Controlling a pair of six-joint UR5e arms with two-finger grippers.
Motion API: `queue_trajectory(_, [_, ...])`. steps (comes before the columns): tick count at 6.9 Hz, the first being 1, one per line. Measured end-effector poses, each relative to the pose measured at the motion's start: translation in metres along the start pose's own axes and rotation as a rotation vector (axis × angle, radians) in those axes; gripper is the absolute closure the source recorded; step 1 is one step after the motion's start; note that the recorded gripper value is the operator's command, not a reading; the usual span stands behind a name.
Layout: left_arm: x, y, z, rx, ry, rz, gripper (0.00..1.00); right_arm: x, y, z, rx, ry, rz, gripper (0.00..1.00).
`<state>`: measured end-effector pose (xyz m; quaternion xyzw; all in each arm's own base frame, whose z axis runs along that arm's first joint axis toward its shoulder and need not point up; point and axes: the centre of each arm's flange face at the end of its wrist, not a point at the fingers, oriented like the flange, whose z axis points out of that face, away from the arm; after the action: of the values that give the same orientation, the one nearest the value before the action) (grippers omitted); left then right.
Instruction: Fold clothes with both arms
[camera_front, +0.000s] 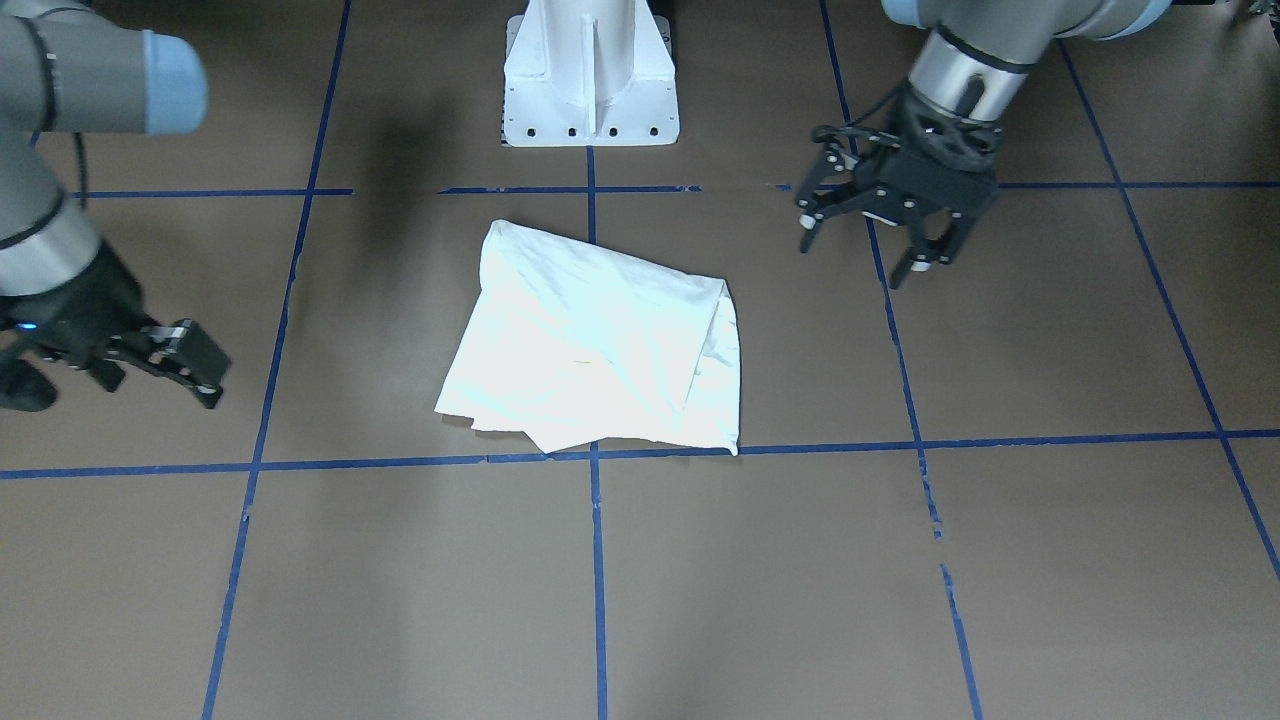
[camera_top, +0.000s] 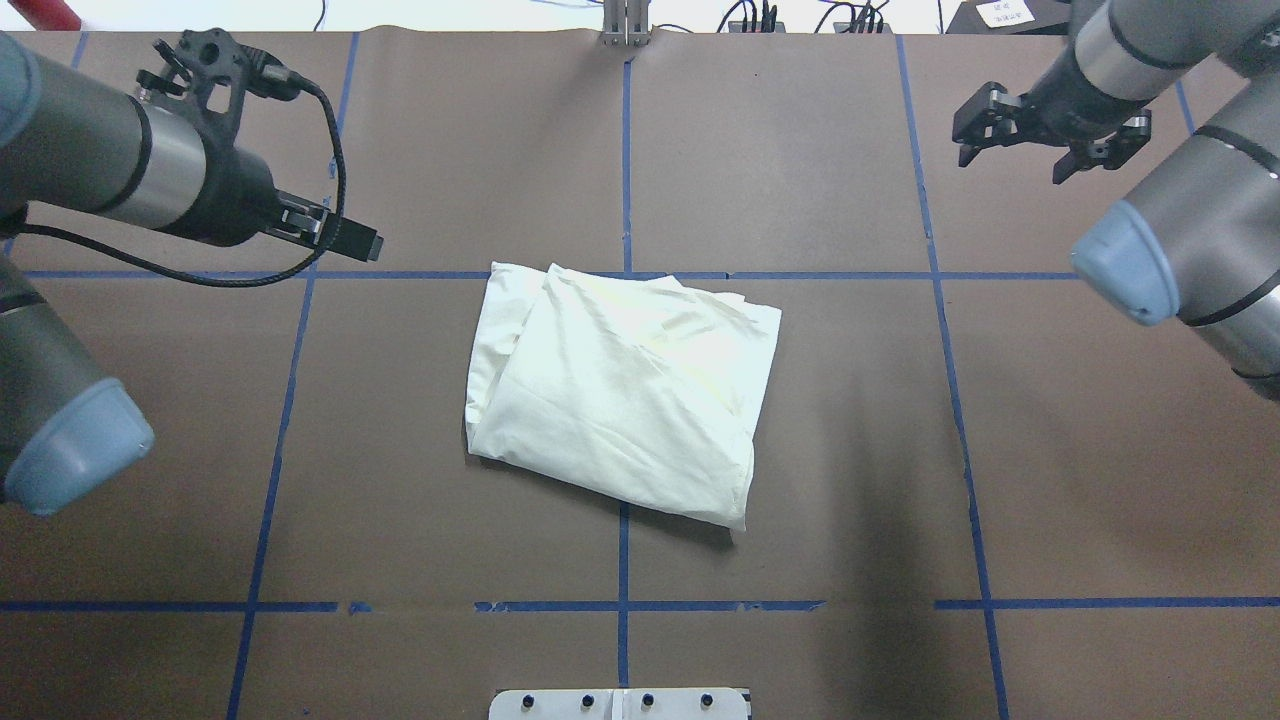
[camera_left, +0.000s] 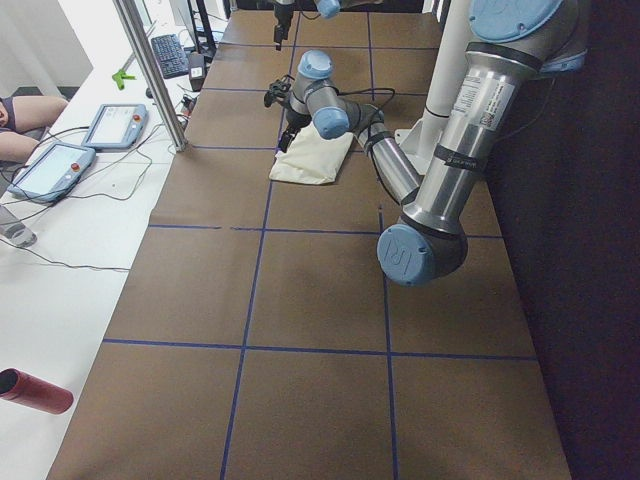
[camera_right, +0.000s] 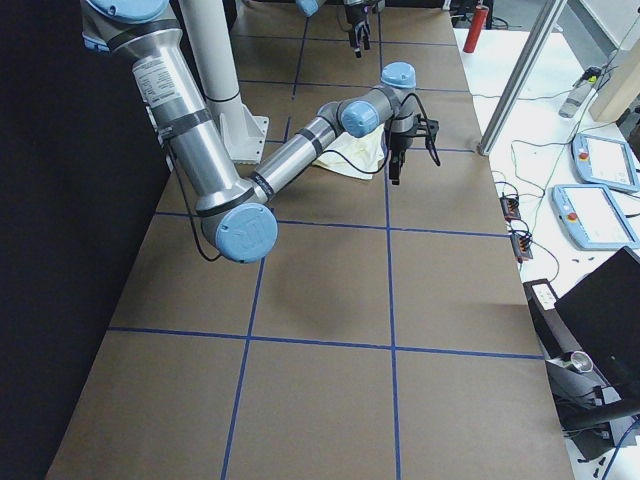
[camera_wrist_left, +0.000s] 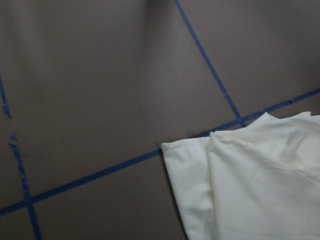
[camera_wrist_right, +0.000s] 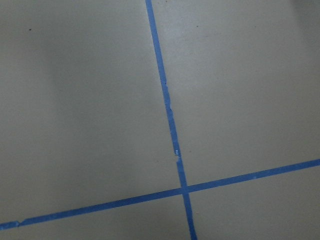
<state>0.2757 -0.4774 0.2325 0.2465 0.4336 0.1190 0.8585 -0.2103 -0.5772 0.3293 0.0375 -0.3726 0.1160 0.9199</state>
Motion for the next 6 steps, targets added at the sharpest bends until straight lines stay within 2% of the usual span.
queue_trajectory(1, [-0.035, -0.011, -0.016, -0.012, -0.060, 0.066, 0.00, 0.046, -0.009, -0.009, -0.020, -0.008, -0.046, 0.00])
queue_trajectory(3, [-0.111, -0.025, -0.043, -0.051, -0.122, 0.193, 0.00, 0.110, -0.013, -0.020, -0.044, -0.028, -0.103, 0.00])
queue_trajectory(5, [-0.222, -0.034, -0.054, -0.116, -0.179, 0.288, 0.00, 0.199, -0.010, -0.036, -0.050, -0.039, -0.156, 0.00])
queue_trajectory(6, [-0.283, -0.034, -0.066, -0.143, -0.219, 0.311, 0.00, 0.254, -0.008, -0.047, -0.049, -0.024, -0.202, 0.00])
